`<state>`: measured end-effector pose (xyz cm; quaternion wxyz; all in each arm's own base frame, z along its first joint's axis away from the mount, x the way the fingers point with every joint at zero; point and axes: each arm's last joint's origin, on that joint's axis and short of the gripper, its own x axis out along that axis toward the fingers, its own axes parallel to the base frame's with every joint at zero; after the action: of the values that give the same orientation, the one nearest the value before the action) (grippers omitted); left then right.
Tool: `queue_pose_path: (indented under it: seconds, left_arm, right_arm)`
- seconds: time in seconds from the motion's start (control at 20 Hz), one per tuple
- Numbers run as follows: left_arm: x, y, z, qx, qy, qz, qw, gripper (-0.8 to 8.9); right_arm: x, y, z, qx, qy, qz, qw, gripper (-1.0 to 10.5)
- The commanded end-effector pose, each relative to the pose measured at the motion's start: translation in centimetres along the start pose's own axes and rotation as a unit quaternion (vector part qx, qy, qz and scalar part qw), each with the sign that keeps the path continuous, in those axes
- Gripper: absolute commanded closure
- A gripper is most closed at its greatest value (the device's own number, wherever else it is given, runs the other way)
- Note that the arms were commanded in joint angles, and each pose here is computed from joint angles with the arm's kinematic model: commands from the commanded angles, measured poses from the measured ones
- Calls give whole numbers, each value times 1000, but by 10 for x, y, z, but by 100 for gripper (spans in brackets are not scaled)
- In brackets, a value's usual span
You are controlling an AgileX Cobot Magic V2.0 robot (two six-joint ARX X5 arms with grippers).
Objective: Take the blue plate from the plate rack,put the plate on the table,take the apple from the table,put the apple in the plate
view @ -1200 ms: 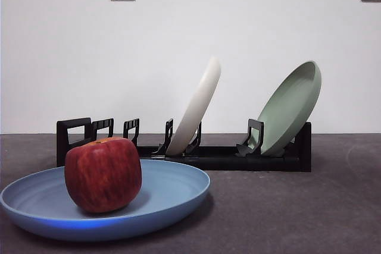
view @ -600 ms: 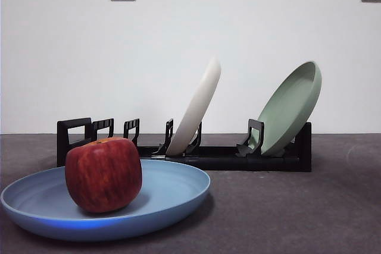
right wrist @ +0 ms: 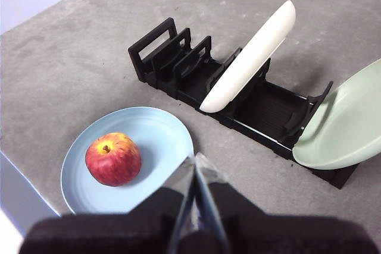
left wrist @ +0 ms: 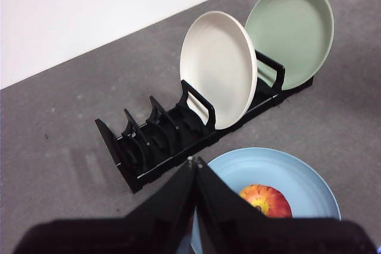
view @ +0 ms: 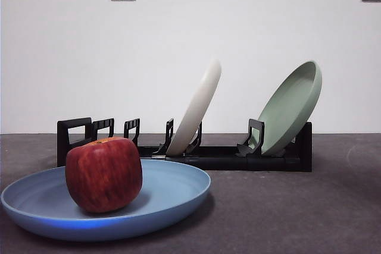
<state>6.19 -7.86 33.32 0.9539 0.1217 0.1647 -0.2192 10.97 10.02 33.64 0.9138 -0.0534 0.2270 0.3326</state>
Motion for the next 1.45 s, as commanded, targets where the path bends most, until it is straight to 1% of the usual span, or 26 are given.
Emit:
queue_pose_path:
  seconds: [0.05,0.3,0.4,0.5,0.55,0.6,0.7,0.75,0.8,0.9,1.0,1.2,1.35,1.45]
  left_arm:
    - [1,0,1,-5,0,1,1000,815]
    - [1,-1,1,-5,0,0,1000,815]
    - [1,4,1,-14,-1,15,1000,815]
    - [4,12,1,-30,5,48,998,815]
    - [7,18,1,-49,2,72,996,815]
    - [12,24,1,-71,-6,94,993,815]
    - [21,37,-4,-113,-45,138,983,815]
    - [27,42,-11,-131,-66,154,977,815]
    - [32,46,-20,-142,-85,158,973,815]
    - [44,52,-46,-154,-115,151,970,814]
    - [54,54,-77,-160,-131,152,966,815]
    - [65,53,-131,-168,-122,158,965,815]
    - [68,53,-155,-175,-114,182,961,815]
    - [68,54,-165,-180,-102,196,959,815]
  right_arm:
    - [1,0,-2,5,2,-1,1000,946]
    - [0,0,-2,5,-1,-1,1000,946]
    - [0,0,-2,5,-1,-1,1000,946]
    - [0,0,-2,5,-1,-1,1000,946]
    - [0,0,-2,5,-1,-1,1000,946]
    - [-1,0,-2,5,-2,-1,1000,946]
    - [-1,0,-2,5,-1,-1,1000,946]
    - [-1,0,-2,5,-1,-1,1000,946]
    - [-1,0,-2,5,-2,-1,1000,946]
    - [-1,0,-2,5,-1,-1,1000,946]
    - [-1,0,-2,5,-1,-1,1000,946]
    - [-1,0,-2,5,-1,-1,1000,946]
    - [-1,0,-2,5,-1,-1,1000,946]
    - [-1,0,-2,5,-1,-1,1000,946]
